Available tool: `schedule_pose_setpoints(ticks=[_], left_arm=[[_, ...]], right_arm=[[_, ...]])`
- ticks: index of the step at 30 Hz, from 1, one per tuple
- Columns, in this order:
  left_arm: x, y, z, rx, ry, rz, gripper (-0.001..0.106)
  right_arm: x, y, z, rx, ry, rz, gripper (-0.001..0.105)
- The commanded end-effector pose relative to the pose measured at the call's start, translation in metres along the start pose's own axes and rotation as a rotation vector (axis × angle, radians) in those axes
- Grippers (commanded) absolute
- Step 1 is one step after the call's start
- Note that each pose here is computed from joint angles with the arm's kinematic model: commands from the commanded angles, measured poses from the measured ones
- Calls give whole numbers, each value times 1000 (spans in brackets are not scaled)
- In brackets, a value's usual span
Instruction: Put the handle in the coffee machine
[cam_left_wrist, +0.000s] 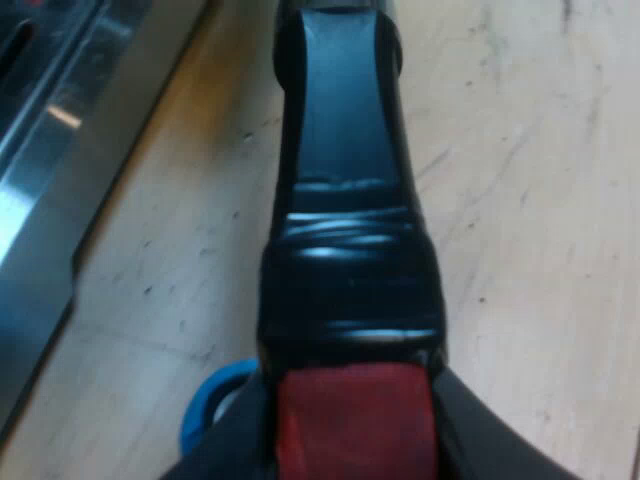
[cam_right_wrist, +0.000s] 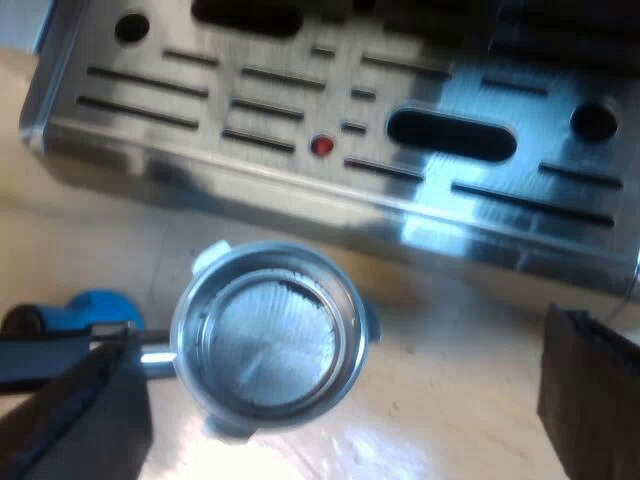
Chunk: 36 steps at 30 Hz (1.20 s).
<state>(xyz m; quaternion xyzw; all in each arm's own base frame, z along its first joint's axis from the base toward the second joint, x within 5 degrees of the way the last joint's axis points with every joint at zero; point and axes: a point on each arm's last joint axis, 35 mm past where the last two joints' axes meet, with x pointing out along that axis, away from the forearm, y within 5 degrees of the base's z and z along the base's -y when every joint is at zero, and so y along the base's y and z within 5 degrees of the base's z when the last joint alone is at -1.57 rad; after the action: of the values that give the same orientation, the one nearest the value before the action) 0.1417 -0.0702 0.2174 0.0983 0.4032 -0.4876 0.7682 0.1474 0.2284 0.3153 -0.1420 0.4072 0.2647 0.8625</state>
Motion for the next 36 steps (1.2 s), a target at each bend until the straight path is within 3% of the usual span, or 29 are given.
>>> schedule_pose_setpoints(ticks=[1, 10, 12, 15, 18, 29, 34, 36], left_arm=[[-9, 6, 4, -23, -60, 16, 0], [-30, 26, 9, -83, -123, 122, 0], [-33, 33, 7, -106, -126, 137, 0], [-32, 42, 1, -70, -99, 153, 0], [-32, 48, -3, -81, -100, 150, 0], [-30, 64, -1, -49, -105, 117, 0], [-37, 76, 2, -40, -115, 112, 0], [-34, 79, 0, -23, -94, 90, 0]], right_arm=[[-4, 16, 2, -32, -99, 1, 69], [8, 51, -21, -45, -304, -24, 67], [9, 52, -23, -41, -323, -20, 67], [13, 55, -24, -22, -360, -5, 67], [14, 56, -22, -16, -367, -3, 67], [17, 62, -16, 16, -420, 50, 67], [33, 72, -20, 33, -484, -69, 65], [44, 83, -25, 35, -548, -145, 64]])
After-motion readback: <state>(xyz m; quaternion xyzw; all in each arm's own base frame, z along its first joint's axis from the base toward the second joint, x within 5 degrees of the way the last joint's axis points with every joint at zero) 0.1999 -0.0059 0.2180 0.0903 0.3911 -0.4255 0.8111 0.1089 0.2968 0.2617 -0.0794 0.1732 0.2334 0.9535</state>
